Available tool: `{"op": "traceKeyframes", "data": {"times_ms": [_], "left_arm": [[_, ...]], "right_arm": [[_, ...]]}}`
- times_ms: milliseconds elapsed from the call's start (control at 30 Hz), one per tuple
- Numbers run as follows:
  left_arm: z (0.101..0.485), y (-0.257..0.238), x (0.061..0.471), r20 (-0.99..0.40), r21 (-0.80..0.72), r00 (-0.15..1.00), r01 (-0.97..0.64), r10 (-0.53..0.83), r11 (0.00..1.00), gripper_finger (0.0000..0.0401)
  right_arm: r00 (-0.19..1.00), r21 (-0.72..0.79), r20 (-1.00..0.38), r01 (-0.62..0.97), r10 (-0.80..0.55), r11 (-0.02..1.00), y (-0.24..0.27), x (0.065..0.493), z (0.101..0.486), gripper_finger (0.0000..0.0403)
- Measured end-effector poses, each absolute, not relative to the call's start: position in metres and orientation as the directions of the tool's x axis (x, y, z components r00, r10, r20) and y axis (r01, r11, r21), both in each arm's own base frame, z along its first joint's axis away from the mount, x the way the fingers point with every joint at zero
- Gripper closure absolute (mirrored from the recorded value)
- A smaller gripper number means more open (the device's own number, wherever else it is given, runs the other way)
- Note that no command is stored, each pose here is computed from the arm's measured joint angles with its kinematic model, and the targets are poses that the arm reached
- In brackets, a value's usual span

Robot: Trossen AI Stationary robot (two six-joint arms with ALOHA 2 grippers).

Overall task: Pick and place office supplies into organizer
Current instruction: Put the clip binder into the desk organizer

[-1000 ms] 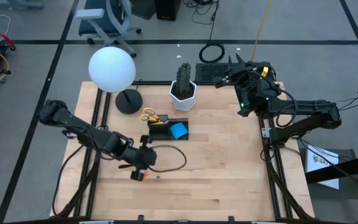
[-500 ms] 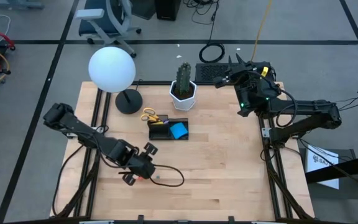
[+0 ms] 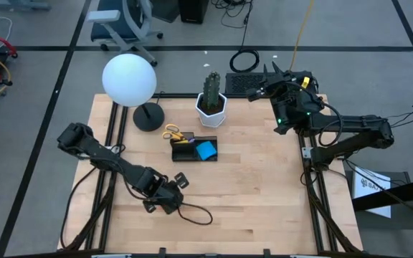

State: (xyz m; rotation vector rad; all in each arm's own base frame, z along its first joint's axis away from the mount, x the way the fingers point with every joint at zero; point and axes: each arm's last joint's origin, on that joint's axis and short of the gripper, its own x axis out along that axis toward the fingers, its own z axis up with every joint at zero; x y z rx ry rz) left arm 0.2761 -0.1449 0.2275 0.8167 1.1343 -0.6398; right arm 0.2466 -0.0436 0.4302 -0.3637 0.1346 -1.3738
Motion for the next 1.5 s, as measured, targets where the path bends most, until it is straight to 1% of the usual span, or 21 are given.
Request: {"op": "traceKeyframes", "data": {"times_ms": [167,367,767,967,1267,1367,1433,1500], "left_arm": [[0.215,-0.152,0.282,-0.958,0.196,0.274,0.837,-0.083,0.511,0.0297],[0.205,-0.162,0.29,-0.945,0.231,0.307,0.871,-0.111,0.434,0.0297],[0.181,-0.164,0.296,-0.969,0.198,0.231,0.939,-0.088,0.28,0.0297],[0.18,-0.157,0.302,-0.966,0.224,0.247,0.945,-0.072,0.24,0.0297],[0.182,-0.153,0.31,-0.95,0.273,0.298,0.937,-0.091,0.218,0.0297],[0.175,-0.155,0.31,-0.958,0.241,0.266,0.948,-0.102,0.21,0.0297],[0.168,-0.156,0.309,-0.969,0.196,0.22,0.962,-0.112,0.189,0.0297],[0.163,-0.159,0.309,-0.972,0.185,0.205,0.969,-0.113,0.166,0.0297]], "right_arm": [[0.199,-0.33,0.117,0.932,-0.973,0.151,-0.043,0.247,0.43,0.0303],[0.199,-0.33,0.117,0.932,-0.973,0.151,-0.043,0.247,0.43,0.0303],[0.199,-0.33,0.117,0.932,-0.973,0.151,-0.043,0.247,0.43,0.0303],[0.199,-0.33,0.117,0.932,-0.973,0.151,-0.043,0.247,0.43,0.0303],[0.199,-0.33,0.117,0.932,-0.973,0.151,-0.043,0.247,0.43,0.0303],[0.199,-0.33,0.117,0.932,-0.973,0.151,-0.043,0.247,0.43,0.0303],[0.199,-0.33,0.117,0.932,-0.973,0.151,-0.043,0.247,0.43,0.0303],[0.199,-0.33,0.117,0.932,-0.973,0.151,-0.043,0.247,0.43,0.0303]]}}
